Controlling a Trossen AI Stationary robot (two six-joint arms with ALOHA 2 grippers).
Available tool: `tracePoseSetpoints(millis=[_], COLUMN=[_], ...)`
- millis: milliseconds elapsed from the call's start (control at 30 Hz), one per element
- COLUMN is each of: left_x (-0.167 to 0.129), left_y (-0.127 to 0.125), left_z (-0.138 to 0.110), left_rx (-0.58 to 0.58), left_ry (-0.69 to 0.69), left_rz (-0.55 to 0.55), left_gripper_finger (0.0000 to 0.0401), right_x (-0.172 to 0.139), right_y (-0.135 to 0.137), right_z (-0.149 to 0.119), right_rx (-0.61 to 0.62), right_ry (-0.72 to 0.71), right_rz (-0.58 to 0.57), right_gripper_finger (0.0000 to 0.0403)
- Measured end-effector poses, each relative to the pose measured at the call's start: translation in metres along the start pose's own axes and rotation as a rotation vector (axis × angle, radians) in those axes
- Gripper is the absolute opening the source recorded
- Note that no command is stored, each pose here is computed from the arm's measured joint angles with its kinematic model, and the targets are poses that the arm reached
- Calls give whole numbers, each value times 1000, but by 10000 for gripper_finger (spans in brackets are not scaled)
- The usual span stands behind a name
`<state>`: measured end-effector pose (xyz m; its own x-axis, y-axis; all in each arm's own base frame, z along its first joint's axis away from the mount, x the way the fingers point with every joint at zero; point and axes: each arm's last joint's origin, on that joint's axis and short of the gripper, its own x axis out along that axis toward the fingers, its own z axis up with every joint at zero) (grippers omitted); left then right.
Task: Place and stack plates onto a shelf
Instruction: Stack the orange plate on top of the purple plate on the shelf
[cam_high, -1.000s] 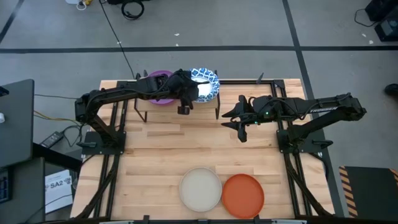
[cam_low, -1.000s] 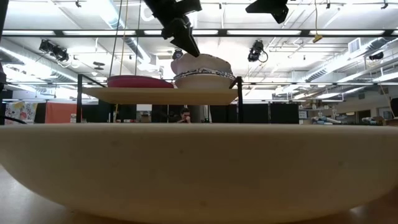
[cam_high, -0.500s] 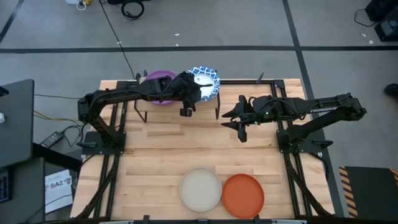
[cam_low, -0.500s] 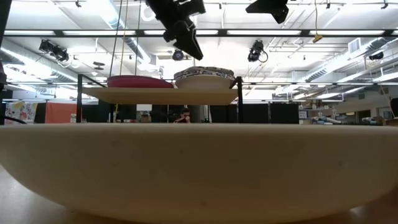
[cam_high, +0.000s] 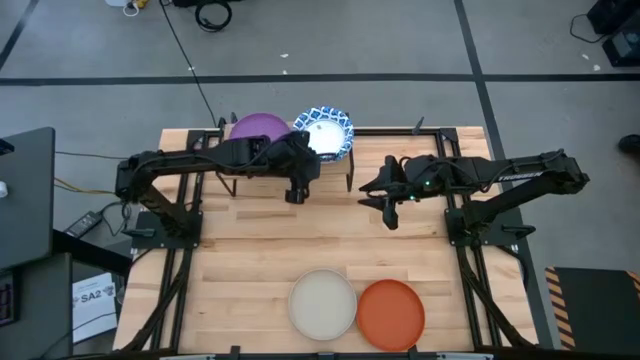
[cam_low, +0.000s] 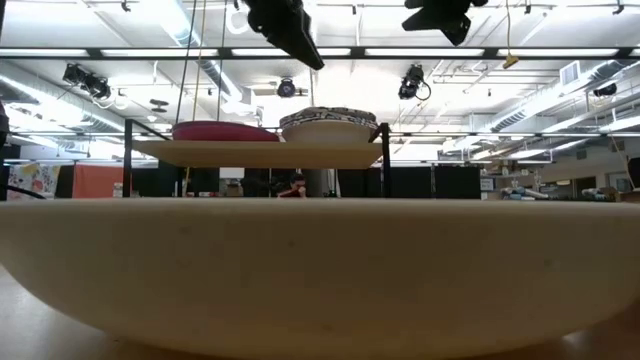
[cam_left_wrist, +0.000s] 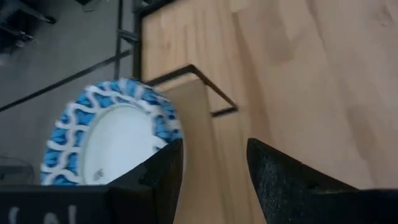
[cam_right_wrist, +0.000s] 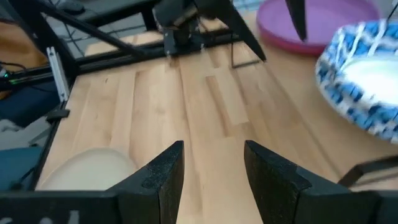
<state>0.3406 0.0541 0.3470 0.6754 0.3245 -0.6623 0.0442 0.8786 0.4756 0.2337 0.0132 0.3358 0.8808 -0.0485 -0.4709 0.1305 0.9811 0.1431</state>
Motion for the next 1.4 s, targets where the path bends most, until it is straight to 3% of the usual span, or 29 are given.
tracePoseSetpoints(millis=[267,500,800,1400], left_x=[-6,-10,-14,-13], left_y=[-25,-39,-49,-49], left_z=[5,11,15,15], left_rx=[-18,-72,-49,-51], left_ry=[7,-28,-40,-40], left_rz=[-119,-215,-235,-234], left_gripper_finger=[183,183,183,183], right_x=[1,15,40,86], right_y=[7,29,67,102], right_z=[-8,-20,-50,-110], right_rx=[75,30,-61,-166], right_ry=[90,172,374,682], right_rz=[86,144,267,307], right_gripper_finger=[173,173,173,173])
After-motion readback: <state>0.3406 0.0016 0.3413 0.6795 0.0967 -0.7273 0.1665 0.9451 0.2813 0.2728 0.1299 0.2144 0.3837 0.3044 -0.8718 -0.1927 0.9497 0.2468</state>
